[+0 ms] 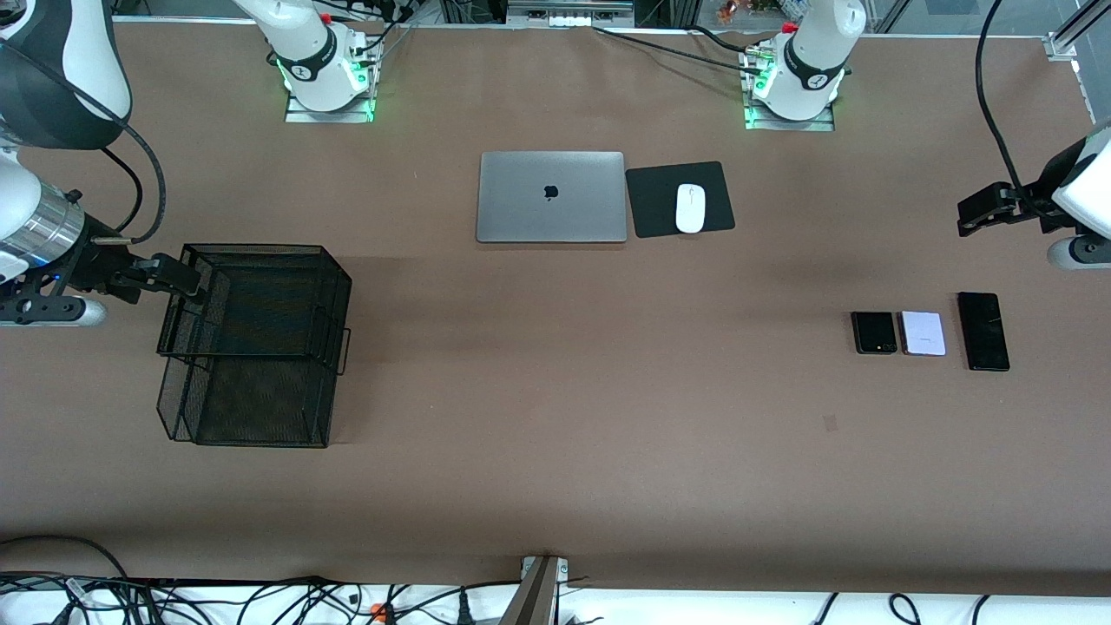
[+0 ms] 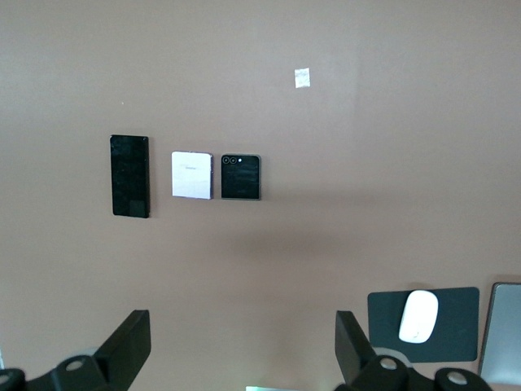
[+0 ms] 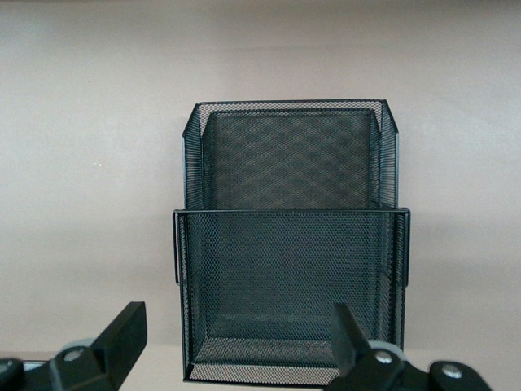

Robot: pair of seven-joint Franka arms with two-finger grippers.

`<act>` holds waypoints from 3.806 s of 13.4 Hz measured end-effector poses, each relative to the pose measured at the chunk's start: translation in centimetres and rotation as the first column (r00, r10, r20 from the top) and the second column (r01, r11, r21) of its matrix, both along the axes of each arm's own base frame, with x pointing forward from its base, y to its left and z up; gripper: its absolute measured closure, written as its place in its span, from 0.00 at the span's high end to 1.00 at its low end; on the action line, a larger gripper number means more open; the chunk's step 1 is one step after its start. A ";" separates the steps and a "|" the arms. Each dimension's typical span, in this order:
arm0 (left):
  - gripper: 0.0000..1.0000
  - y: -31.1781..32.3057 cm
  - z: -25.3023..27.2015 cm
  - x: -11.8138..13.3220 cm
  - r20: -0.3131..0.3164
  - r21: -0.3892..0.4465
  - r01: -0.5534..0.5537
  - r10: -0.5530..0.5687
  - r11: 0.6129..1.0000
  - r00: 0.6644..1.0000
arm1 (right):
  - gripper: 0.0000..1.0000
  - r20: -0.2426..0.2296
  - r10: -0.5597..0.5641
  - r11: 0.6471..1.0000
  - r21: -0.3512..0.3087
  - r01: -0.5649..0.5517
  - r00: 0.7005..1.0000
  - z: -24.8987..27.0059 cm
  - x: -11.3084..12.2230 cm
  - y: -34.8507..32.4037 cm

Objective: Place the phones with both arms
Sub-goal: 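Reach the left gripper down and grasp the small black flip phone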

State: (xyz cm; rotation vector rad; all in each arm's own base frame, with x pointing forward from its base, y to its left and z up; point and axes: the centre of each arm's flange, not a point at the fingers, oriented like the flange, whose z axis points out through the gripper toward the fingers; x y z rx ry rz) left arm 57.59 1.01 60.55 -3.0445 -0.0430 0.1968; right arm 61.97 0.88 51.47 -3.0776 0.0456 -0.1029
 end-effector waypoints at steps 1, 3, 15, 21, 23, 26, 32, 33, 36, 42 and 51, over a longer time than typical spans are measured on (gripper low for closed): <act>1.00 0.3 0.2 -0.1 0.002 0.000 0.002 -0.002 1.000 1.000 | 1.00 0.000 0.000 1.000 0.000 0.000 1.000 0.0 0.0 0.0; 1.00 0.5 0.6 -0.4 0.009 0.000 -0.001 0.001 1.000 1.000 | 1.00 0.005 0.000 1.000 0.000 0.000 1.000 0.2 0.1 0.0; 1.00 2.1 -4.6 -0.1 -0.061 -0.050 -0.004 0.001 0.999 0.998 | 1.00 0.002 0.001 1.000 0.000 -0.001 1.000 0.5 0.0 0.0; 1.00 5.3 -18.8 1.1 -0.012 -0.054 0.020 -0.021 0.998 1.000 | 1.00 -0.006 0.001 1.000 0.000 -0.001 1.000 0.5 0.0 0.0; 1.00 5.7 -22.8 1.2 -0.019 -0.059 0.048 -0.050 0.997 0.999 | 1.00 -0.008 0.002 1.000 0.000 -0.002 1.000 0.5 -0.1 0.0; 1.00 6.7 -27.2 2.1 -0.002 -0.061 0.079 -0.080 0.995 0.997 | 1.00 -0.009 0.002 1.000 0.000 -0.002 1.000 0.5 -0.1 0.0; 1.00 9.3 -37.5 2.2 0.054 -0.053 0.098 -0.095 0.994 0.994 | 1.00 -0.009 0.002 1.000 0.000 -0.002 1.000 0.5 -0.1 0.0; 1.00 9.2 -38.8 2.0 0.073 -0.050 0.101 -0.097 0.994 0.993 | 1.00 -0.009 0.002 1.000 0.000 -0.002 1.000 0.5 -0.1 0.0; 1.00 9.0 -41.4 0.9 0.088 -0.048 0.103 -0.099 0.993 0.991 | 1.00 -0.009 0.002 1.000 0.000 -0.002 1.000 0.5 -0.1 0.0; 1.00 8.7 -42.3 0.0 0.099 -0.048 0.078 -0.073 0.996 0.992 | 1.00 -0.010 0.002 1.000 0.000 -0.002 1.000 0.5 -0.1 0.0; 1.00 8.0 -44.8 -1.4 0.136 -0.047 0.046 -0.039 0.998 0.990 | 1.00 -0.011 0.002 1.000 0.000 -0.002 1.000 0.5 -0.1 0.0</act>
